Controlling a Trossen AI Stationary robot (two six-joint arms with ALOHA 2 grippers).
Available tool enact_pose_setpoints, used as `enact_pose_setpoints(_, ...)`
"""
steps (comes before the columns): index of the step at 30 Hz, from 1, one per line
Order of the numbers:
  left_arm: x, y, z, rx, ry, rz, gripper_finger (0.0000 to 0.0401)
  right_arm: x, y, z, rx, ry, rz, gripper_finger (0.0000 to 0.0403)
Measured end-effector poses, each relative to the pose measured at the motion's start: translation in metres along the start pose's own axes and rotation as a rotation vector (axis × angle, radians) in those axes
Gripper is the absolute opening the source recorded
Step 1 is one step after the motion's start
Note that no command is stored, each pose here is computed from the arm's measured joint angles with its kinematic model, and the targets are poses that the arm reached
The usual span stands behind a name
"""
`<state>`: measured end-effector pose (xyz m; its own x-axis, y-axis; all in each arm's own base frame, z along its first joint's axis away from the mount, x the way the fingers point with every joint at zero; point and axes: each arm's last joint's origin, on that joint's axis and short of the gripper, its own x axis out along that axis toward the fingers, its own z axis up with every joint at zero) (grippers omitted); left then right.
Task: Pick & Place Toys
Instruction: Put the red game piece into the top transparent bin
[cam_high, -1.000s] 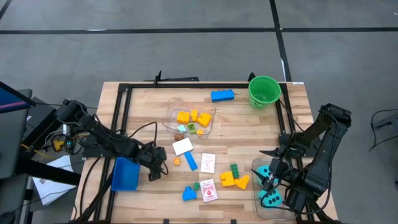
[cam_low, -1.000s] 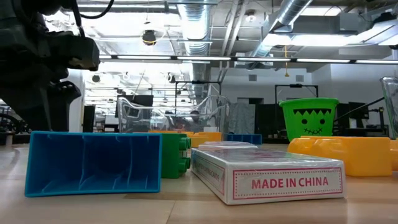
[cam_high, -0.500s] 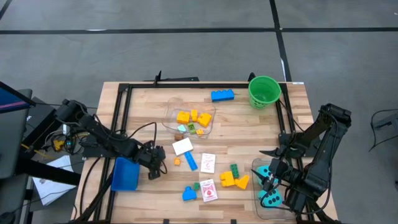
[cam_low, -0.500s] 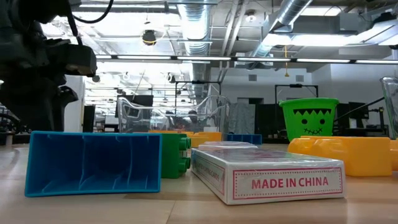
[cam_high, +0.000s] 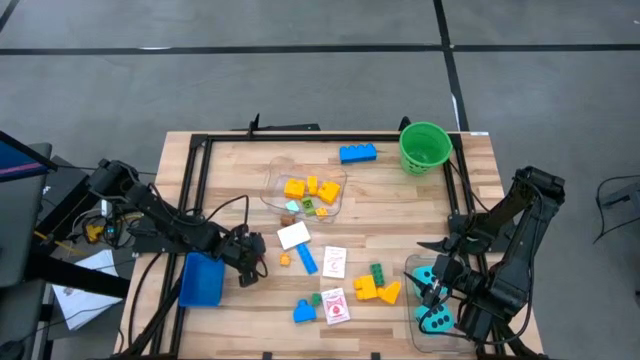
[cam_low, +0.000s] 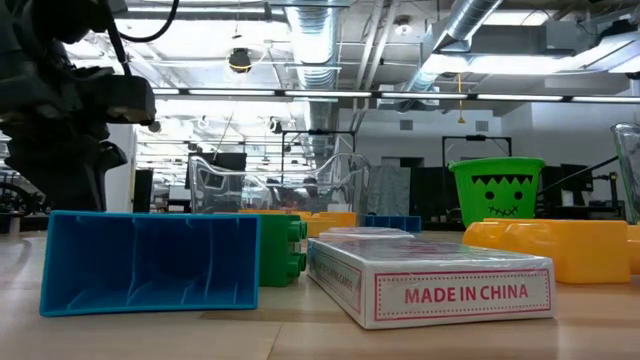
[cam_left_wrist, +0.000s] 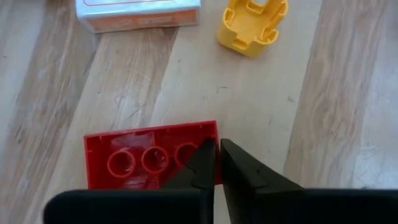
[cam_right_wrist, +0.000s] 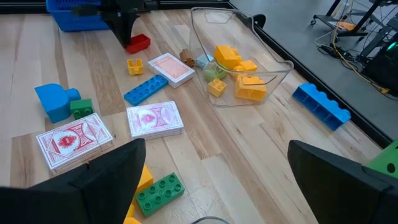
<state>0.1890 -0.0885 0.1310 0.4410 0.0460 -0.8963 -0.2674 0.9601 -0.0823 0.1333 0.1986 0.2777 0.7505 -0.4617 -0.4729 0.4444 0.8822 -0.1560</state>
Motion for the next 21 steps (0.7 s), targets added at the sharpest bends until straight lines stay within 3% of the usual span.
enact_pose_setpoints(5, 0.000, -0.001, 0.001, 0.008, -0.002, -0.012, 0.0004, 0.000, 0.000, 0.000, 0.000, 0.000, 0.000, 0.0384)
enact_pose_setpoints(10, -0.005, -0.013, 0.012, 0.136, -0.062, -0.084, 0.0002, 0.000, 0.000, 0.000, 0.000, 0.000, 0.000, 0.0384)
enact_pose_setpoints(17, -0.020, -0.033, 0.050, 0.334, -0.390, -0.210, 0.0001, 0.000, 0.000, 0.000, -0.003, 0.000, -0.002, 0.0384)
enact_pose_setpoints(21, -0.027, -0.030, 0.073, 0.387, -0.610, -0.128, 0.0001, 0.000, 0.001, 0.000, -0.009, 0.000, 0.003, 0.0384)
